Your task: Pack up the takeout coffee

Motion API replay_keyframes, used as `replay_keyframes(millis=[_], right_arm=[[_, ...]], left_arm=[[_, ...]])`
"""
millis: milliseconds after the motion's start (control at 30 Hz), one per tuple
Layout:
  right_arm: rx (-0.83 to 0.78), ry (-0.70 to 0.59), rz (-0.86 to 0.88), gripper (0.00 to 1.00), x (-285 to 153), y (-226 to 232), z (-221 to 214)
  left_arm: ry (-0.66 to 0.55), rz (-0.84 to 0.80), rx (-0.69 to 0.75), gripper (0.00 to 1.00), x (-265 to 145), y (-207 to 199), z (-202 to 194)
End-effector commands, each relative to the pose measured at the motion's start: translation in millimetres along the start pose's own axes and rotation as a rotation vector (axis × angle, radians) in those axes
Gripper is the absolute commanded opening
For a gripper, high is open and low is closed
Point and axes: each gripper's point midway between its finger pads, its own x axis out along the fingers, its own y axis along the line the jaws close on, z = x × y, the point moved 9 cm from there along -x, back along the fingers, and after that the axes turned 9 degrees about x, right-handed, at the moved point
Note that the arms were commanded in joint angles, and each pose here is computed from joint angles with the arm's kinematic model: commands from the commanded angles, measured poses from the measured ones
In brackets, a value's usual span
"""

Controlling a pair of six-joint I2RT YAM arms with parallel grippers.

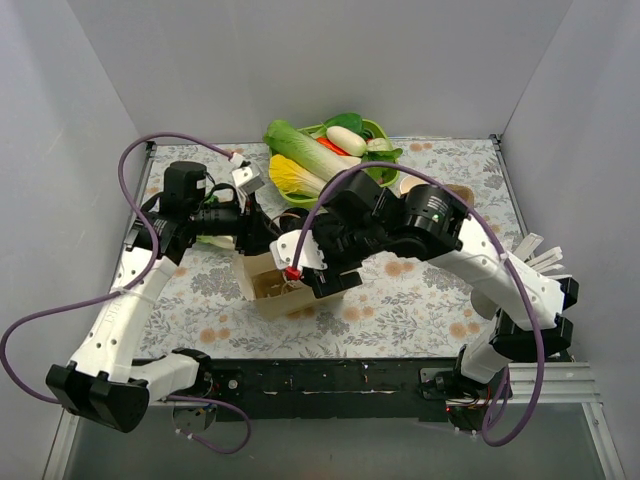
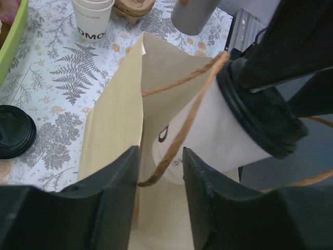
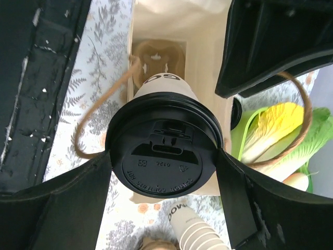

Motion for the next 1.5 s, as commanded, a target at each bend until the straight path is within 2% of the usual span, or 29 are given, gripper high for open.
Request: replay_keyframes(millis=[0, 133, 233, 300, 400, 500, 567, 633, 733, 900, 1067, 1167, 1333, 1467], right_arm=[[0.011, 0.125, -0.037, 0.01, 15.2, -1.4, -14.1], [0.017, 0.169, -0.002, 0.01, 20.0, 11.3, -24.4], [0.005, 0.197, 0.002, 0.01, 11.2, 23.9, -36.3], [-0.005, 0.211, 0.019, 0.01, 11.2, 32.3, -42.9], [-0.048, 0.245, 0.002, 0.01, 5.9, 42.1, -54.6], [-0.127, 0.242, -0.051, 0.01, 5.5, 46.0, -64.4], [-0.174, 0.244, -0.094, 0.01, 3.8, 46.1, -72.0], [-0.227, 0.198, -0.135, 0.01, 2.9, 42.4, -68.3], [-0.274, 0.165, -0.096, 0.01, 10.9, 44.8, -69.1], [-0.353, 0.094, -0.089, 0.01, 23.1, 45.2, -67.8], [-0.474, 0.011, -0.089, 0.01, 31.8, 44.9, -70.9], [-0.449, 0.006, -0.043, 0.01, 36.1, 44.5, -70.0], [-0.403, 0.045, 0.001, 0.01, 46.0, 45.7, -74.8], [-0.437, 0.156, -0.047, 0.01, 54.7, 37.7, -83.7]], left_arm=[[-0.052, 0.006, 0.046, 0.44, -9.1, -13.6, 11.8], [-0.110, 0.033, 0.077, 0.55, -19.9, -21.9, 39.3], [-0.177, 0.045, 0.174, 0.62, -36.4, -36.6, 71.1], [-0.221, 0.073, 0.207, 0.63, -44.9, -43.3, 88.1], [-0.252, 0.179, 0.170, 0.63, -49.7, -41.6, 94.1], [-0.212, 0.334, 0.107, 0.64, -42.1, -19.7, 70.2], [-0.137, 0.425, 0.043, 0.64, -31.4, 0.2, 40.8], [-0.099, 0.459, 0.021, 0.64, -24.1, 11.1, 22.9], [-0.052, 0.471, -0.029, 0.64, -9.6, 25.2, -7.1], [0.017, 0.457, -0.132, 0.64, 9.5, 43.4, -37.1], [0.041, 0.361, -0.145, 0.64, 19.9, 43.8, -52.8], [0.046, 0.307, -0.153, 0.63, 21.8, 40.0, -56.3], [0.031, 0.240, -0.143, 0.63, 22.8, 31.4, -59.9], [0.046, 0.225, -0.159, 0.63, 25.8, 32.2, -67.8]])
